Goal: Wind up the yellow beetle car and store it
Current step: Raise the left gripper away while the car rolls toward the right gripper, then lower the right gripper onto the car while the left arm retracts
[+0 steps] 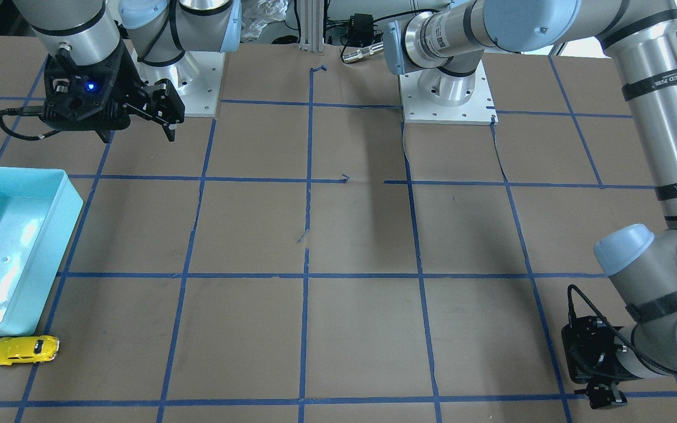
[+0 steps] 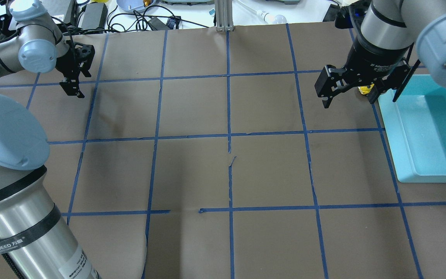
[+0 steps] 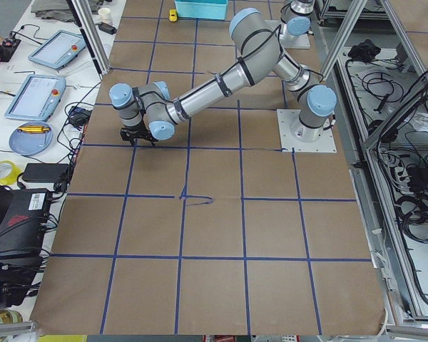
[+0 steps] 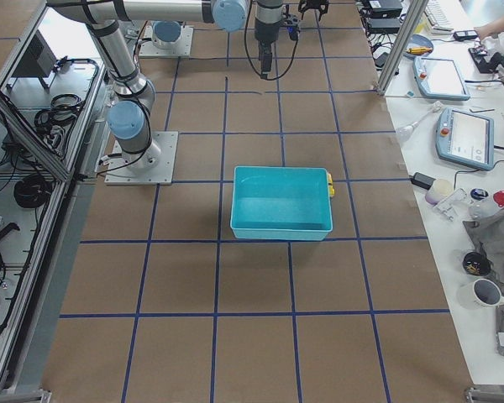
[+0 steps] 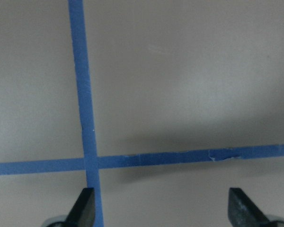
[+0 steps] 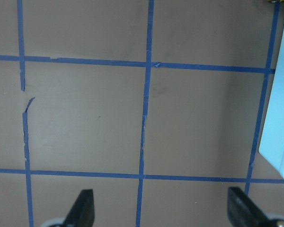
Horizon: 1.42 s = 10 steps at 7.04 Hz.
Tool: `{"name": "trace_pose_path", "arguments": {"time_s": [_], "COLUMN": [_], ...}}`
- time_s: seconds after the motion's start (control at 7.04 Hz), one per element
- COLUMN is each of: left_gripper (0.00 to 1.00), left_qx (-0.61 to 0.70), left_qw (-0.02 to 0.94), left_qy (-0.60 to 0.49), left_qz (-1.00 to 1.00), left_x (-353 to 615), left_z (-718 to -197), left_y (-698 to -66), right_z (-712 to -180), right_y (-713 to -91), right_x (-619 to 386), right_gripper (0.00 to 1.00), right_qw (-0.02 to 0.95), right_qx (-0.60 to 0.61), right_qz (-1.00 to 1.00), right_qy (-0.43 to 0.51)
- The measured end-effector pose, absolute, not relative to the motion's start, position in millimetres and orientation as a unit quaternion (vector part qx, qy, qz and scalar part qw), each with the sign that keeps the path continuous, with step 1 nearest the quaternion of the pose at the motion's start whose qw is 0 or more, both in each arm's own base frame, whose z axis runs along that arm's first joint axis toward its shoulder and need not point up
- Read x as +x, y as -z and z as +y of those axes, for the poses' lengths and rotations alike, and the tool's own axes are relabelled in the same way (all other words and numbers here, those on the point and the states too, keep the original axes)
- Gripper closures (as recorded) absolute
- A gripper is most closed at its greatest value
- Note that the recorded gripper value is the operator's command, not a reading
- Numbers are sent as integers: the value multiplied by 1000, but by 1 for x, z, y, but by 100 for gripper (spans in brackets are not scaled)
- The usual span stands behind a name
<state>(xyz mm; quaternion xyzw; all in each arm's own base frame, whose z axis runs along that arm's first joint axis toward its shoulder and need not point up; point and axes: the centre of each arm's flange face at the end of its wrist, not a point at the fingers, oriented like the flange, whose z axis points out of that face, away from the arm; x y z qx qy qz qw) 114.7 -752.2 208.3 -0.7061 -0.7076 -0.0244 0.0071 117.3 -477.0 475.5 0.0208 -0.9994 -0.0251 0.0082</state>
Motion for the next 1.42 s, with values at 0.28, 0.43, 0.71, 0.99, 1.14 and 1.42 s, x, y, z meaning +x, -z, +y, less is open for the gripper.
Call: {"name": "trace_pose_path", "arguments": {"time_s": [0.28,0.43,0.71,0.99,1.14,1.42], "left_gripper": [0,0,0,0,0,0], "left_qx": [-624,-573,-474,-361,-310,-194], "left_qw": [18,22,19,15,15,16], "left_qy": [8,3,1,-3,-5,-11], "left_qz": [-781,-819,-880,-932,-951,-981], "left_x": [83,48,-21,-63,-71,-79], "left_z": [-744,-735,-704,-661,-639,-605], "left_y": [-258,-293,-362,-401,-412,-429], "right_z": [-509,-529,-557,-583,-596,-618], "right_y": [-449,-439,-420,-397,-384,-348], "right_x": [85,71,56,49,44,33], "right_gripper": [0,0,0,0,0,0], "right_qw": [-1,-2,18,40,58,95], "right_qx": [33,81,167,242,306,423], "right_qz": [-999,-996,-986,-969,-950,-901], "right_qy": [43,30,3,-13,-14,13]}}
